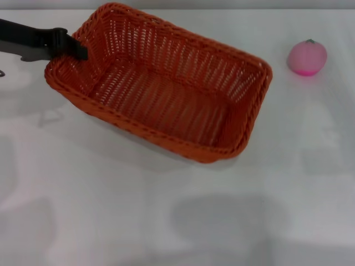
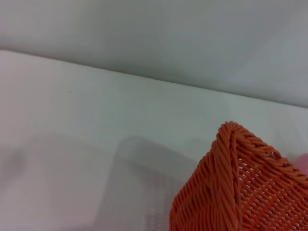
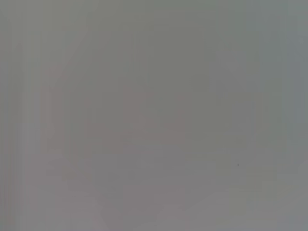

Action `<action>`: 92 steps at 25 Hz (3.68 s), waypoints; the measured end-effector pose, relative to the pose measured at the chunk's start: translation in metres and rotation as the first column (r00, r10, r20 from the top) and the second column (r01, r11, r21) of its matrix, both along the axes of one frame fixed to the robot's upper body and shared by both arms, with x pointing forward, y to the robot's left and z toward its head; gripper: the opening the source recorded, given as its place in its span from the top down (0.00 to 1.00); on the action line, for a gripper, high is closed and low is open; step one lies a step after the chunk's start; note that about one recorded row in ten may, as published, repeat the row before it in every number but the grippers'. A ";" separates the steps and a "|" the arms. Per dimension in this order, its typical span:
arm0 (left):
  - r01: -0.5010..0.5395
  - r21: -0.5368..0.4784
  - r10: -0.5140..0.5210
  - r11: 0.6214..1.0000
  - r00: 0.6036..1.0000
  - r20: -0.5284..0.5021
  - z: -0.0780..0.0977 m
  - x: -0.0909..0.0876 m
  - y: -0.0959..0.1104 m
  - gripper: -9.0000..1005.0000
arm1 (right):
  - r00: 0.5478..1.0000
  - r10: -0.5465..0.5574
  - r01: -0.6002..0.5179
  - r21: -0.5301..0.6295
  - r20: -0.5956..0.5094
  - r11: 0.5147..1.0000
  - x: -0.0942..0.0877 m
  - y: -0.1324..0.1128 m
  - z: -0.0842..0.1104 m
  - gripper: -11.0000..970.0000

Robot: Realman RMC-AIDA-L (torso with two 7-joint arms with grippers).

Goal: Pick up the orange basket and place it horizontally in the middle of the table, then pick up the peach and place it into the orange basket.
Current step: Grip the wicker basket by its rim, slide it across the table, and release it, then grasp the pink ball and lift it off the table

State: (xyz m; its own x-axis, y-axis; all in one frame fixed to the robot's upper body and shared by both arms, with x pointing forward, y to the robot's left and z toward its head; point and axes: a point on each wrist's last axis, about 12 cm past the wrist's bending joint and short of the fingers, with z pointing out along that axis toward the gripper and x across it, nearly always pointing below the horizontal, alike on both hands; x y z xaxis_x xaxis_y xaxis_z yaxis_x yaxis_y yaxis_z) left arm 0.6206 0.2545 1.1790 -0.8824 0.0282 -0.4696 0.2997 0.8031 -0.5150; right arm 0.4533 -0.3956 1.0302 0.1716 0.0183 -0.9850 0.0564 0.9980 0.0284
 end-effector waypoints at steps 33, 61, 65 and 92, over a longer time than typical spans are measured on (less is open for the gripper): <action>-0.330 -0.110 0.299 0.937 0.926 -0.231 -0.043 0.009 -0.010 0.84 | 0.999 -0.022 0.021 -0.026 -0.030 0.999 -0.005 -0.004 -0.004 0.16; -0.295 -0.133 0.258 0.946 0.936 -0.238 -0.050 0.011 -0.013 0.72 | 0.999 -0.019 0.017 -0.035 -0.038 0.999 0.000 -0.001 -0.004 0.17; -0.275 -0.147 0.234 0.950 0.941 -0.243 -0.051 0.012 -0.017 0.67 | 0.999 -0.017 0.016 -0.035 -0.038 0.999 0.001 -0.001 -0.004 0.17; -0.138 -0.398 0.267 0.907 0.919 0.290 -0.068 -0.032 0.054 0.28 | 0.942 0.168 -0.177 -0.006 -0.289 0.984 0.022 -0.066 0.037 0.17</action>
State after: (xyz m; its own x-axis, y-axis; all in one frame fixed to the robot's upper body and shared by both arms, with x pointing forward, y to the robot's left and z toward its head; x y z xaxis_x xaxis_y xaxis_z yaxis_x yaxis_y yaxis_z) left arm 0.5891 0.3082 1.1114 -0.6411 -0.3635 -0.6760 0.3549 0.6406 -0.6810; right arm 0.4755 -0.4620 1.0671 -0.1211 -0.0088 -0.9926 -0.1153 0.9933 0.0053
